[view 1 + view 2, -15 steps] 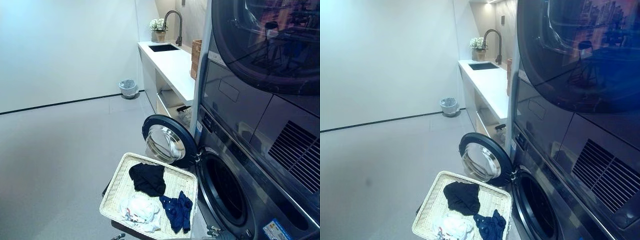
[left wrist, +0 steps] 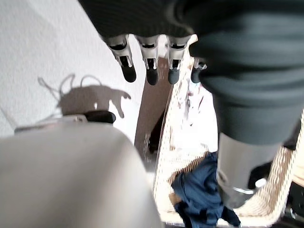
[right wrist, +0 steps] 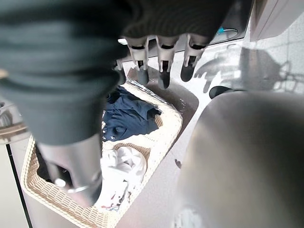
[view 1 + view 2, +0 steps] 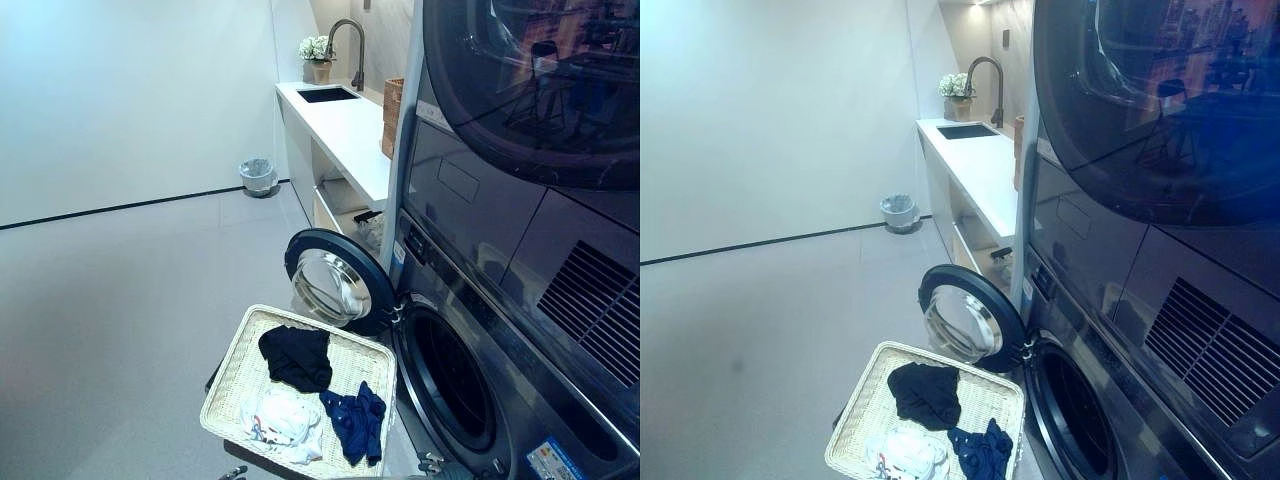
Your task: Put the clothes into the washing machine.
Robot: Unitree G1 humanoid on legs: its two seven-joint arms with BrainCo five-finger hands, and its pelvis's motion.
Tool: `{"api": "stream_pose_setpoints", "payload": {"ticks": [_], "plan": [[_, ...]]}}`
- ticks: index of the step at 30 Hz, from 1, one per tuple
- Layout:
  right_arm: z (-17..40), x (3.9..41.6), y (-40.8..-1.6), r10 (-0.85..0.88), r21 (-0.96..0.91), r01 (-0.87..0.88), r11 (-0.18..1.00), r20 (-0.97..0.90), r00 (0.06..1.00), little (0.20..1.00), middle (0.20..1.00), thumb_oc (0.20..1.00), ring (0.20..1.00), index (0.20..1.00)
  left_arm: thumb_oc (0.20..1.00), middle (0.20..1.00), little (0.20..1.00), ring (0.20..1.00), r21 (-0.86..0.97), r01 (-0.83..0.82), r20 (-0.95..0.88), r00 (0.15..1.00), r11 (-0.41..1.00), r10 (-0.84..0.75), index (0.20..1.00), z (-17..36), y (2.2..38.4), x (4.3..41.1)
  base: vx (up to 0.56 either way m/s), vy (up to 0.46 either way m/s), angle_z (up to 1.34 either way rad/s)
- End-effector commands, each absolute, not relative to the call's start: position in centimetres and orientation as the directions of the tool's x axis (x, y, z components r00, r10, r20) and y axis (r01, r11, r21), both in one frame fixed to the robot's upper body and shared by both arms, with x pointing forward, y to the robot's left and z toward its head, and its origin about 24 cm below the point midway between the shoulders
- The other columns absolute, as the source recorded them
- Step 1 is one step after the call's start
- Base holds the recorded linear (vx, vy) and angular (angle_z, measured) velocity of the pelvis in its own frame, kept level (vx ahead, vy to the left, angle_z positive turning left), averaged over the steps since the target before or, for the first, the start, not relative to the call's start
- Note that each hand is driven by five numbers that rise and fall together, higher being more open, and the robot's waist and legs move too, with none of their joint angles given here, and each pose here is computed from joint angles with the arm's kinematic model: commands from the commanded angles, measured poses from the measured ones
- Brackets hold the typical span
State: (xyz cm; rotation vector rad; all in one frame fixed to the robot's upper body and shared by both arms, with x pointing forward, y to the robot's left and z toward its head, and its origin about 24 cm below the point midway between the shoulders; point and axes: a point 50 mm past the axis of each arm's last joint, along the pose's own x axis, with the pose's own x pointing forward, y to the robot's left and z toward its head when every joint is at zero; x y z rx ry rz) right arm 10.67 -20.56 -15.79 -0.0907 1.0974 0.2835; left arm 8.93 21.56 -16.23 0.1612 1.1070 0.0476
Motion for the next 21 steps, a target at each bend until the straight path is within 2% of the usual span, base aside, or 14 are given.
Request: {"api": "stream_pose_setpoints", "payload": {"ticks": [1,2,7,13,21], "plan": [[-15.1,13.5,-19.8,0.204,0.040,-0.336,0.941,-0.858,0.471,1.000,1.000,1.000,1.000,1.000,1.000,1.000,1.000,1.000,0.292,-0.053,-0.782,0.562,0.955,0.271,1.000,-15.1,22.0,12.3,0.05,0.008,-0.01],[-15.1,13.5,-19.9,0.200,0.037,-0.331,0.943,-0.857,0.474,1.000,1.000,1.000,1.000,1.000,1.000,1.000,1.000,1.000,0.379,-0.082,-0.728,0.589,0.922,0.352,1.000,-14.7,22.6,12.8,0.05,0.011,-0.01],[-14.5,14.8,-20.2,0.193,0.010,-0.338,0.941,-0.837,0.511,1.000,1.000,1.000,1.000,1.000,1.000,1.000,1.000,1.000,0.587,-0.100,-0.535,0.697,0.803,0.478,1.000,-12.8,23.5,15.8,0.00,0.021,-0.01],[-12.9,18.2,-20.4,0.201,-0.048,-0.373,0.927,-0.774,0.600,1.000,1.000,1.000,1.000,1.000,1.000,1.000,1.000,1.000,0.661,-0.201,-0.369,0.752,0.723,0.546,1.000,-10.3,23.7,20.2,-0.14,0.075,-0.11],[-9.9,23.3,-19.2,0.247,-0.165,-0.456,0.875,-0.659,0.710,1.000,1.000,1.000,1.000,1.000,1.000,1.000,1.000,1.000,0.657,-0.329,-0.241,0.761,0.678,0.603,1.000,-6.7,24.1,25.5,-0.11,0.085,-0.21]]}}
